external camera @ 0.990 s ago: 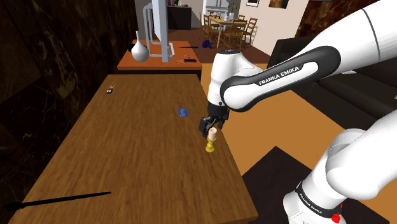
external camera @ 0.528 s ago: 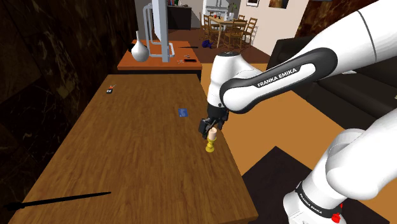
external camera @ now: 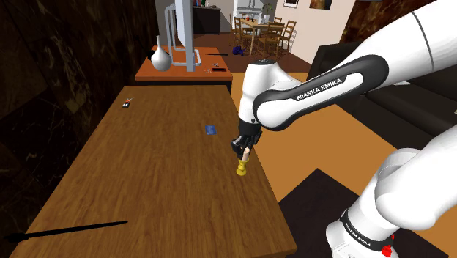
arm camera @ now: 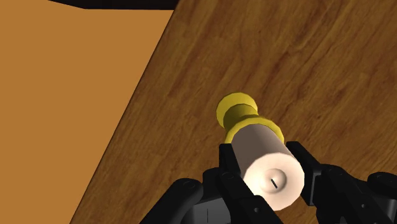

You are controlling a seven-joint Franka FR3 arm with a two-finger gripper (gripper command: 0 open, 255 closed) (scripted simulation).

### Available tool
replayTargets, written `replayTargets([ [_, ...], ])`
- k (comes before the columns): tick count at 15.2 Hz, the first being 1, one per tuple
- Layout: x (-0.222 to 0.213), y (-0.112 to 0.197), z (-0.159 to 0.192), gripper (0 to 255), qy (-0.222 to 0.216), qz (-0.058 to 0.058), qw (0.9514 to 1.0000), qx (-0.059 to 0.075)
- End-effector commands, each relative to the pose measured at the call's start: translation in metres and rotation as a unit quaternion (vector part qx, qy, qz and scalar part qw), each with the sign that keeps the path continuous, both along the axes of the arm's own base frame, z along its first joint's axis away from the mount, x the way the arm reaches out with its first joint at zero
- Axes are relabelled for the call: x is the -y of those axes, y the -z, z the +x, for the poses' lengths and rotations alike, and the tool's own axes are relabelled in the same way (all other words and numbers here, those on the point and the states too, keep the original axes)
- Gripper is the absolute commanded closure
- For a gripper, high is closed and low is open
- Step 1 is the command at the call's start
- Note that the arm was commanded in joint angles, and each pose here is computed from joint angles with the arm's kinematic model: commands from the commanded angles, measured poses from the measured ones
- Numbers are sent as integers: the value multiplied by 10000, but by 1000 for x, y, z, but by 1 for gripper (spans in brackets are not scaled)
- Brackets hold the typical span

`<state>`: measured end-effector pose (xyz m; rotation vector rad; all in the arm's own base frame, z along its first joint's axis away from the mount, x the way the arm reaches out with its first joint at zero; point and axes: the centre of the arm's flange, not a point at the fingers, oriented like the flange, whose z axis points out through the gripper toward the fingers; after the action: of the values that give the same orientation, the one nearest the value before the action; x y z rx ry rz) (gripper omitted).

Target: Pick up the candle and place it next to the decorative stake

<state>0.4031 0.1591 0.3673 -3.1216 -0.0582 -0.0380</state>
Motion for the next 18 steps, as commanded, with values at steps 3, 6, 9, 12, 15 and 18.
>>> replayTargets([
  [3,0,0,0,255,0,-1,10000,-5],
  [6,0,-15,0,255,0,-1,10000,-5],
  [9,0,-31,0,255,0,-1,10000,-5],
  [12,0,-47,0,255,0,-1,10000,-5],
  [15,0,-63,0,255,0,-1,10000,-5],
  [18,0,-79,0,255,0,-1,10000,-5],
])
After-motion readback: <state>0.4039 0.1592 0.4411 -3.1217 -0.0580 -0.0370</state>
